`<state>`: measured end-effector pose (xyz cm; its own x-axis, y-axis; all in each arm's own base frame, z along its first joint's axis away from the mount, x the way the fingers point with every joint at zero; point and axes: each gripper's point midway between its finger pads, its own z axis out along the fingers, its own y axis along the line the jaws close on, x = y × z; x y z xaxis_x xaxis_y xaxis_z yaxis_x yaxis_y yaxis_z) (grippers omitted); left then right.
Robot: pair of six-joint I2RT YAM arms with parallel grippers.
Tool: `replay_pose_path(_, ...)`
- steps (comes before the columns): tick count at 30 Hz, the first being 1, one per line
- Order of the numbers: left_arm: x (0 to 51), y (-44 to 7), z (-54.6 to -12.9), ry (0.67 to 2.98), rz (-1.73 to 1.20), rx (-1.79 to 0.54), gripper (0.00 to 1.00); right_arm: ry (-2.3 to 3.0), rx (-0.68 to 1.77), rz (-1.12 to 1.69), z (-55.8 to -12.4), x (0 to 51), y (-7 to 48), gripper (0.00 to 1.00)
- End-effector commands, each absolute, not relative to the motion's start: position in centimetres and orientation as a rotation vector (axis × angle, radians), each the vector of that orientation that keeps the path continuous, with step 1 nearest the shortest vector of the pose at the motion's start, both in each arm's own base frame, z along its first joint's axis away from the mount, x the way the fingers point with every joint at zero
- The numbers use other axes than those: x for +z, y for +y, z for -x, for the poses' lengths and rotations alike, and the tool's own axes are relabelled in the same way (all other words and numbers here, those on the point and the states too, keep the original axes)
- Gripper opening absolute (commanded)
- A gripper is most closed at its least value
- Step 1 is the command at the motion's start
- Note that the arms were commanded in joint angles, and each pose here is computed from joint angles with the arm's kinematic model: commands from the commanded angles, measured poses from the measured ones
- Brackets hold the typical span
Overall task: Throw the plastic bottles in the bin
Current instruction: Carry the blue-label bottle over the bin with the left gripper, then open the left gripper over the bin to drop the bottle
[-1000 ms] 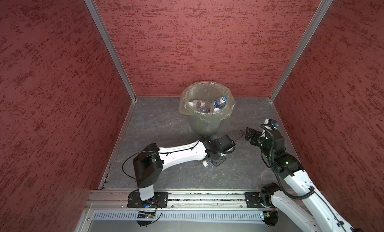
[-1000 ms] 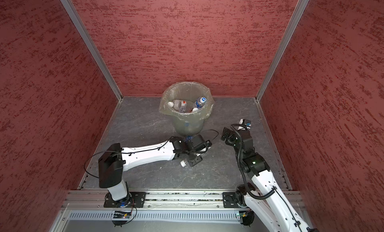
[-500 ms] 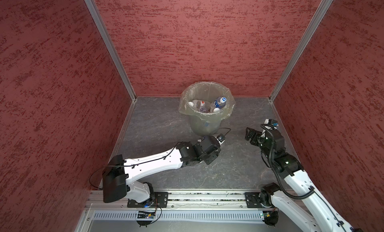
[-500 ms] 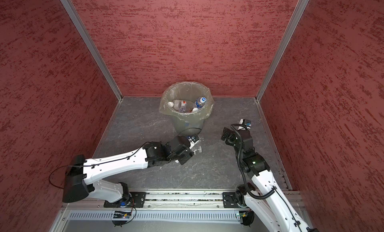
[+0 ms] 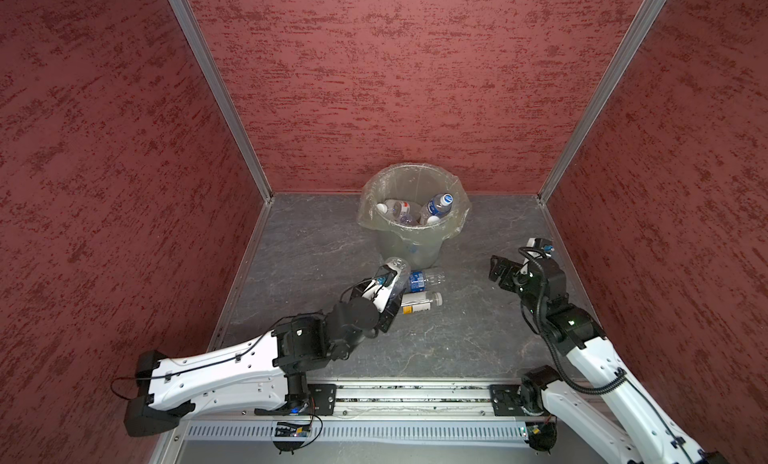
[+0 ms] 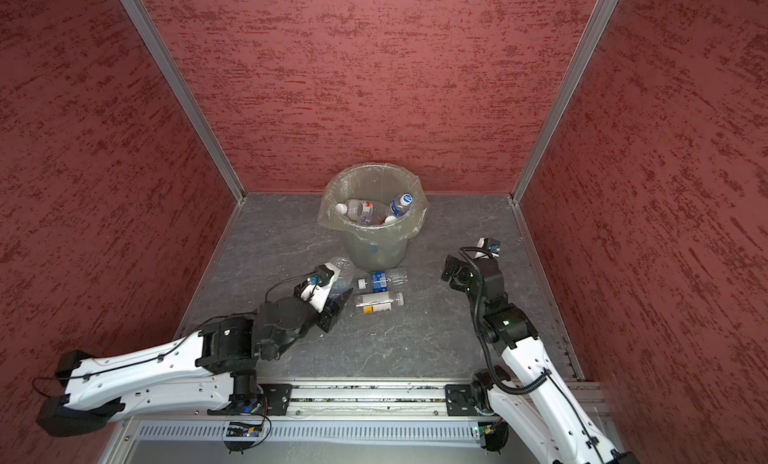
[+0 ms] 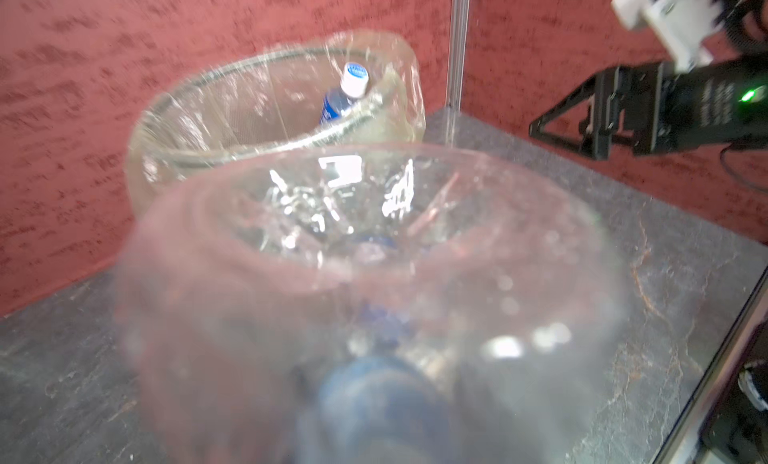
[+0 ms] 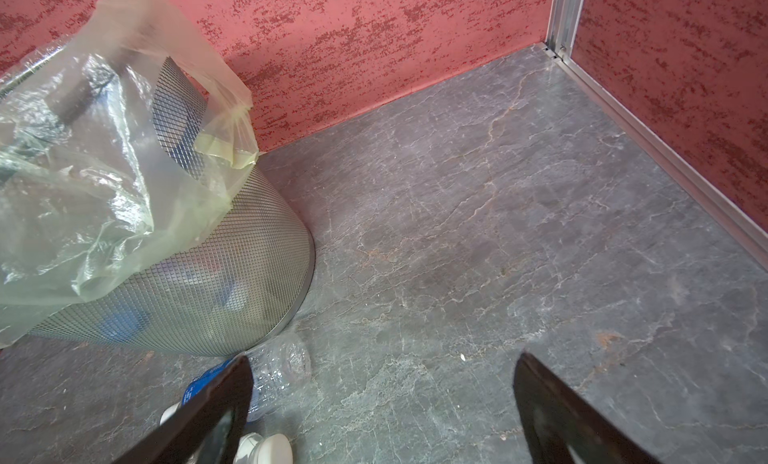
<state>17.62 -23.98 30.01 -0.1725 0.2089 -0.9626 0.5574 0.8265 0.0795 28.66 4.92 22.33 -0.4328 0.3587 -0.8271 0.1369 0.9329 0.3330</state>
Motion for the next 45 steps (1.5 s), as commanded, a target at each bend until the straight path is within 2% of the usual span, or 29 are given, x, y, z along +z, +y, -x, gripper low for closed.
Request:
replay_pose_path(1, 32.9, -21.3, -17.6, 1.671, -0.433, -0.317, 0.50, 2.004, 0.283, -0.359, -28.9, 23.2, 5.0, 0.98)
replay_pose_path(10, 36.0, -18.2, -16.6, 1.606, -0.386, -0.337, 0.51, 2.007, 0.291, -0.354, -28.8, 23.1, 5.1, 0.98)
replay_pose_path(18, 40.8, -20.6, -18.2, 1.500, -0.442, -0.333, 0.52, 2.000, 0.304, -0.350, -28.8, 23.3, 5.3, 0.98)
replay_pose_path(23, 44.3, -22.7, -24.0, 1.513, -0.425, -0.441, 0.53, 1.987, 0.323, -0.348, -28.8, 23.8, 5.5, 0.98)
replay_pose_path(26, 45.6, -24.3, -30.1, 1.544, -0.406, -0.522, 0.49, 1.980, 0.337, -0.344, -28.8, 24.2, 5.6, 0.97)
replay_pose_path(29, 46.8, -26.0, -37.1, 1.595, -0.380, -0.611, 0.49, 1.975, 0.345, -0.341, -28.7, 24.6, 5.7, 0.97)
replay_pose_path(31, 46.9, -27.6, -40.6, 1.646, -0.387, -0.671, 0.60, 1.969, 0.347, -0.342, -28.7, 25.0, 5.7, 0.97)
replay_pose_path(32, 46.6, -27.9, -42.1, 1.674, -0.368, -0.652, 0.72, 1.968, 0.343, -0.343, -28.7, 25.1, 5.6, 0.97)
replay_pose_path(33, 46.3, -28.1, -43.2, 1.691, -0.356, -0.639, 0.90, 1.961, 0.341, -0.343, -28.6, 25.5, 5.5, 0.97)
replay_pose_path(34, 46.2, -27.9, -43.9, 1.696, -0.330, -0.614, 1.00, 1.958, 0.337, -0.343, -28.5, 25.6, 5.4, 0.97)
replay_pose_path(37, 46.2, -26.9, -44.4, 1.670, -0.290, -0.585, 0.99, 1.949, 0.324, -0.345, -28.2, 26.0, 5.1, 0.97)
replay_pose_path(45, 48.0, -26.2, -40.9, 1.586, -0.324, -0.606, 0.99, 1.983, 0.349, -0.317, -28.7, 24.7, 5.9, 0.97)
